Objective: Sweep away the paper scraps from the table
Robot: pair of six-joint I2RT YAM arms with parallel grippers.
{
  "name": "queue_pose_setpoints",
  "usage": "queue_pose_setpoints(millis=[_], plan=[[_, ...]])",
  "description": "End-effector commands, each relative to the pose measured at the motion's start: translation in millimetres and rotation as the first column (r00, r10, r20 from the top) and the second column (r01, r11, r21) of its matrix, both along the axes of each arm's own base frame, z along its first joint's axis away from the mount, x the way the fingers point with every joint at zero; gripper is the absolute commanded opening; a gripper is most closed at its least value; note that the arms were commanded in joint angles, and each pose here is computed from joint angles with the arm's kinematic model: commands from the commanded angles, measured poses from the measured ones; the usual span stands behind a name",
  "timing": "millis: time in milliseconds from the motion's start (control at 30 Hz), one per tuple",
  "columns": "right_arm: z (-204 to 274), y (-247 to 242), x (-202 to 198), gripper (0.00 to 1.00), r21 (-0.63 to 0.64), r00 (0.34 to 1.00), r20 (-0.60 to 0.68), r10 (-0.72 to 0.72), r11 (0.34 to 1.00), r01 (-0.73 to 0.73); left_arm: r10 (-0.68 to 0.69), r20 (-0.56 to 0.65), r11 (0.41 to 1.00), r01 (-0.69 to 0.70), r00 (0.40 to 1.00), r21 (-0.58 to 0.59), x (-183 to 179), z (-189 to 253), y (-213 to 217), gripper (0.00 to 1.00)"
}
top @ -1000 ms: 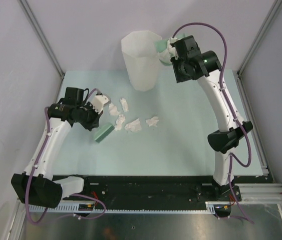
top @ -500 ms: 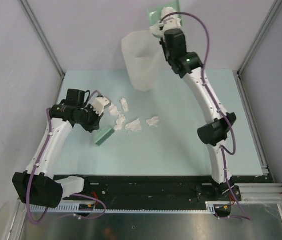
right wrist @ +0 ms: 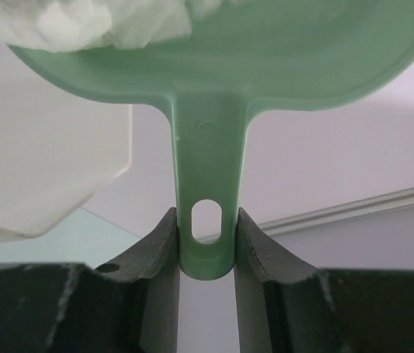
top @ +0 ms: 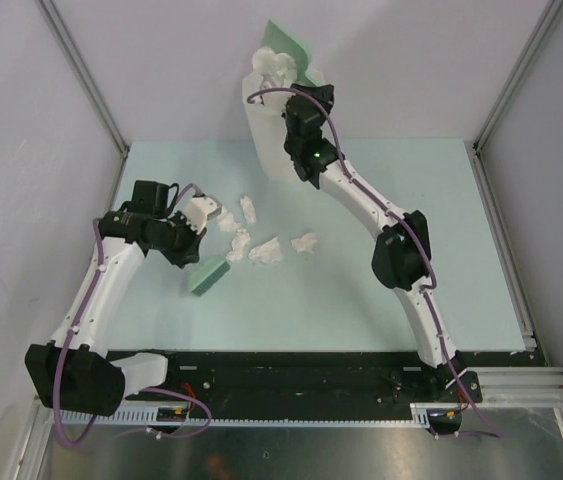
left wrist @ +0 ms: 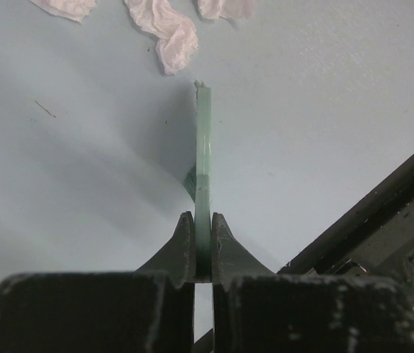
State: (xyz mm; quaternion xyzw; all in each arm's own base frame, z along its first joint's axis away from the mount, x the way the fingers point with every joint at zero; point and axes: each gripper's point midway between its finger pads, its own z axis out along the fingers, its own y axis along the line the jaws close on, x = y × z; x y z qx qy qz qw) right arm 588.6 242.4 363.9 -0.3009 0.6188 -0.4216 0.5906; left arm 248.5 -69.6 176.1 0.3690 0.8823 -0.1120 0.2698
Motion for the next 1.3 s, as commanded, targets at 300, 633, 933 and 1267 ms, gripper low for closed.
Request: queue_pose_setpoints(millis=[300,633,933,1267], plan=[[110,-58,-39,0.05,-0.305,0.955,0.256,-0.150,0.925,0.227,-0.024,0.031,0.999,0.025,0.999,-0.045,0,4,-6,0.00],[153,-63,-76,0.03,-0.033,0.943,0.298,-0.145,0.986,0.162,-0.015,0.043,0.999,0.017,0.999,-0.049,-1,7,-6,0.00],[142,-50,-164,0.00,0.404,0.980,0.163,0.113,0.898,-0.171,-0.009,0.072,0.996,0.015,0.997,-0.088,1,22,-12,0.00],[-19,-53,-274,0.00,0.770,0.854,-0.282,0.438,0.634,-0.071,-0.044,0.128,0.976,0.070,0.991,-0.204,18,66,-39,0.00]])
